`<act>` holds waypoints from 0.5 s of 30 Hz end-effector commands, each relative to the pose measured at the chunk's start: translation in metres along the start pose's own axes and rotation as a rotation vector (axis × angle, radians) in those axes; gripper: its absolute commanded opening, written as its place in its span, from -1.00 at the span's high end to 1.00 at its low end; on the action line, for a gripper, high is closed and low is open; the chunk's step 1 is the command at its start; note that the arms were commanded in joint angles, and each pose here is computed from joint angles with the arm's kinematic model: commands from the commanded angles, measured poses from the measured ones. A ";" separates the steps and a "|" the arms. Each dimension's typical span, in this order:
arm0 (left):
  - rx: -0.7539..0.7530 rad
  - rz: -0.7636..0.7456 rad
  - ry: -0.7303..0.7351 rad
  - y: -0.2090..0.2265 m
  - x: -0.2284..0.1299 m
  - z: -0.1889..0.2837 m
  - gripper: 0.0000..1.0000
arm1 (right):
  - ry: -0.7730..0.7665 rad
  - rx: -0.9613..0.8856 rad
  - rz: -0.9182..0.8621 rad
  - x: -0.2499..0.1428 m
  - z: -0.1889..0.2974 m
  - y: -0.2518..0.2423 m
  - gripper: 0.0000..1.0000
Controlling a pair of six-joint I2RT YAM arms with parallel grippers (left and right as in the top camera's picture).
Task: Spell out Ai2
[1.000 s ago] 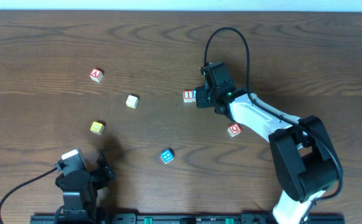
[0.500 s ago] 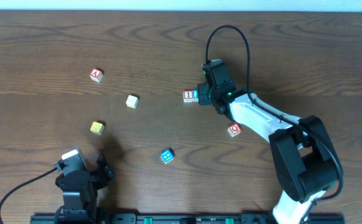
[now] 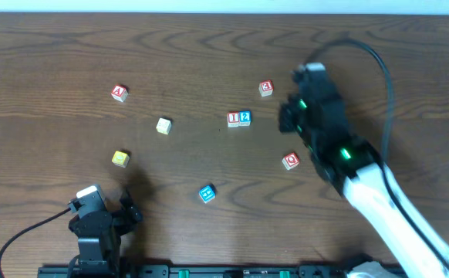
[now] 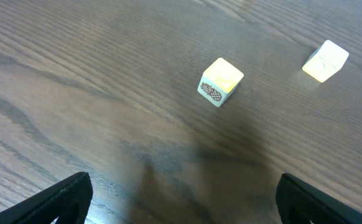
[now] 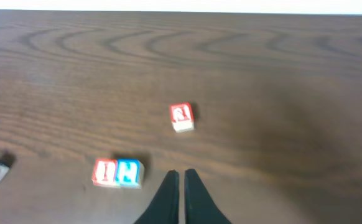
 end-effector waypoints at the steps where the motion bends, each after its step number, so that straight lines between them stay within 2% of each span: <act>1: 0.019 -0.004 0.037 0.004 -0.011 -0.005 -0.91 | -0.045 -0.032 -0.012 -0.013 0.028 -0.020 0.80; 3: 0.019 -0.004 0.037 0.004 -0.011 -0.005 -0.91 | -0.056 -0.042 -0.022 -0.023 0.046 -0.030 0.73; 5: 0.019 -0.004 0.037 0.004 -0.011 -0.005 -0.91 | -0.042 -0.053 -0.025 -0.035 0.057 -0.036 0.51; 6: 0.019 -0.004 0.037 0.004 -0.011 -0.005 -0.91 | -0.025 -0.056 -0.026 -0.042 0.061 -0.038 0.33; 8: 0.019 -0.004 0.037 0.004 -0.011 -0.005 -0.91 | 0.022 -0.064 -0.036 -0.054 0.068 -0.041 -0.13; 9: 0.019 -0.004 0.037 0.004 -0.011 -0.005 -0.91 | 0.035 -0.063 -0.044 -0.057 0.069 -0.042 -0.49; 10: 0.018 -0.004 0.037 0.004 -0.011 -0.005 -0.91 | 0.048 -0.056 -0.046 -0.060 0.069 -0.041 -0.98; 15: 0.019 -0.004 0.037 0.004 -0.011 -0.005 -0.91 | 0.081 -0.030 -0.043 -0.066 0.068 -0.038 -0.98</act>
Point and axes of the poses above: each gripper's point midway between its finger pads, its own z axis back along the fingers, its own y axis along the line the jaws close on, x = y × z, the point moved 4 cm from there along z, back along the fingers, and after that the axes turned 2 degrees about z, right-handed, at the moved point
